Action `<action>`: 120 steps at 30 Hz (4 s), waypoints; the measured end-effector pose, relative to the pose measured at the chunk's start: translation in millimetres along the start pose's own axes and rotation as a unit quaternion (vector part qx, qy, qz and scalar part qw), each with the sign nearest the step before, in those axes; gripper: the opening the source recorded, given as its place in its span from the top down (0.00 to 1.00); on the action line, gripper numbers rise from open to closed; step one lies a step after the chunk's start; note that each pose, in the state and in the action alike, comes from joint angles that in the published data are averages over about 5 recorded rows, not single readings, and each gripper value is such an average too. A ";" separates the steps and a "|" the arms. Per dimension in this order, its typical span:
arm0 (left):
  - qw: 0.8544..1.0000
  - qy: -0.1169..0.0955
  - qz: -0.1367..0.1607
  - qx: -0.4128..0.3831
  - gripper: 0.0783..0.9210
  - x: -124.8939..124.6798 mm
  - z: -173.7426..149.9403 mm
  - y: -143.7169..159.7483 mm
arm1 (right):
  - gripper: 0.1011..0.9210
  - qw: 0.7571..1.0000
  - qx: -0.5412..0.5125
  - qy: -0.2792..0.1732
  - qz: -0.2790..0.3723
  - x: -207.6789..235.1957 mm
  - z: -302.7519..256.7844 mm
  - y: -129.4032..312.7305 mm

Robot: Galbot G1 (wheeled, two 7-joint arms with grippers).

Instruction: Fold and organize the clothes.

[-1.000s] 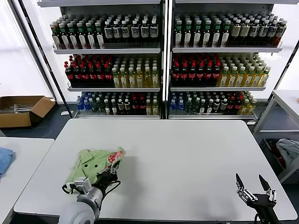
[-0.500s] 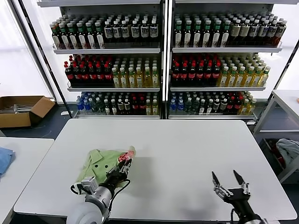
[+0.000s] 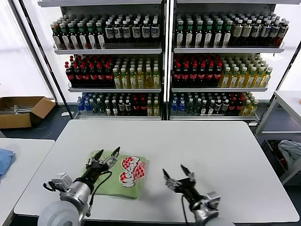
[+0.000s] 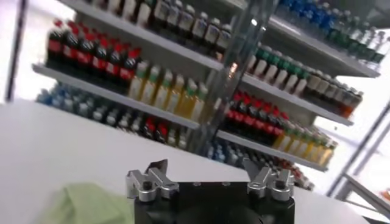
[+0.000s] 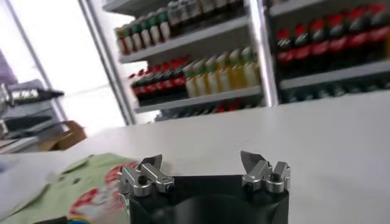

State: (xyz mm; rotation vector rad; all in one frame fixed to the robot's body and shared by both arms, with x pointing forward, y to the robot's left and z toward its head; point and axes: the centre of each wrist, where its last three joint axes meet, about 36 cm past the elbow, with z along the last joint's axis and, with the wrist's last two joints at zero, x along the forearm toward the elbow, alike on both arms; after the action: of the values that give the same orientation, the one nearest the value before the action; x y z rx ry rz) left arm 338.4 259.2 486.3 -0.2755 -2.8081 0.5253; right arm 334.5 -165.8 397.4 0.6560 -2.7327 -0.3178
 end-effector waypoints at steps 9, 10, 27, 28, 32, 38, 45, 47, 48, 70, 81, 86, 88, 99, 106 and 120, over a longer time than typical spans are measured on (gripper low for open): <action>0.999 -0.030 -0.032 -0.021 0.12 16.3 -14.4 14.2 | 0.16 0.995 0.025 0.066 -0.067 -64.3 14.4 31.8; 0.999 -0.031 -0.033 -0.023 0.12 17.9 -14.2 14.7 | 0.18 0.995 0.029 0.071 -0.071 -69.0 14.9 33.8; 0.998 -0.029 -0.053 -0.020 0.12 27.1 -6.3 21.5 | 0.78 0.987 0.082 0.112 -0.080 -95.3 10.9 30.6; 0.998 -0.029 -0.054 -0.020 0.12 27.3 -5.9 21.9 | 0.81 0.987 0.084 0.113 -0.079 -94.5 10.9 29.0; 0.998 -0.028 -0.057 -0.019 0.12 28.5 -4.8 23.2 | 0.93 0.986 0.091 0.114 -0.076 -86.3 10.9 21.2; 0.998 -0.029 -0.058 -0.017 0.12 29.8 -3.5 23.0 | 0.96 0.987 0.097 0.113 -0.063 -57.7 8.6 -2.8; 0.998 -0.030 -0.056 -0.014 0.12 28.3 -0.6 21.0 | 0.96 0.988 0.109 0.104 -0.033 -7.9 -3.9 -43.9; 0.998 -0.029 -0.056 -0.013 0.12 27.6 0.3 20.4 | 0.96 0.988 0.114 0.101 -0.022 6.3 -7.7 -54.9; 0.998 -0.029 -0.056 -0.012 0.12 27.2 0.8 20.2 | 0.96 0.988 0.117 0.100 -0.017 12.9 -9.7 -59.7; 0.998 -0.034 -0.050 -0.012 0.12 34.7 0.1 14.2 | 0.29 0.992 0.118 0.042 -0.002 27.3 -16.3 -50.2; 0.998 -0.040 -0.053 -0.009 0.12 41.1 1.3 15.2 | 0.12 0.992 0.084 0.088 0.024 5.3 5.5 -34.8; 0.998 -0.039 -0.048 -0.012 0.12 39.9 1.0 13.6 | 0.12 0.996 0.077 0.050 0.014 -0.8 -13.0 -16.3; 0.998 -0.037 -0.048 -0.013 0.12 39.8 1.4 13.8 | 0.12 0.996 0.077 0.036 0.007 -4.6 -20.6 -8.6; 0.998 -0.034 -0.054 -0.011 0.12 42.9 4.0 17.2 | 0.12 0.992 0.103 0.067 -0.005 -48.3 -5.8 17.0; 0.998 -0.037 -0.058 -0.007 0.12 41.5 5.1 19.6 | 0.12 0.989 0.116 0.096 0.010 -62.0 11.1 16.8; 0.997 -0.040 -0.062 -0.017 0.12 35.7 3.0 31.1 | 0.12 0.993 0.107 -0.057 0.009 -34.7 -51.5 0.4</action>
State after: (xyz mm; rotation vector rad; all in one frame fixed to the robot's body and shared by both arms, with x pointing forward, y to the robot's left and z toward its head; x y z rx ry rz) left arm 308.0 295.0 480.0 -0.0882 -2.8900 0.4710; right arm 381.6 -156.3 436.7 0.6872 -2.9074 -0.0585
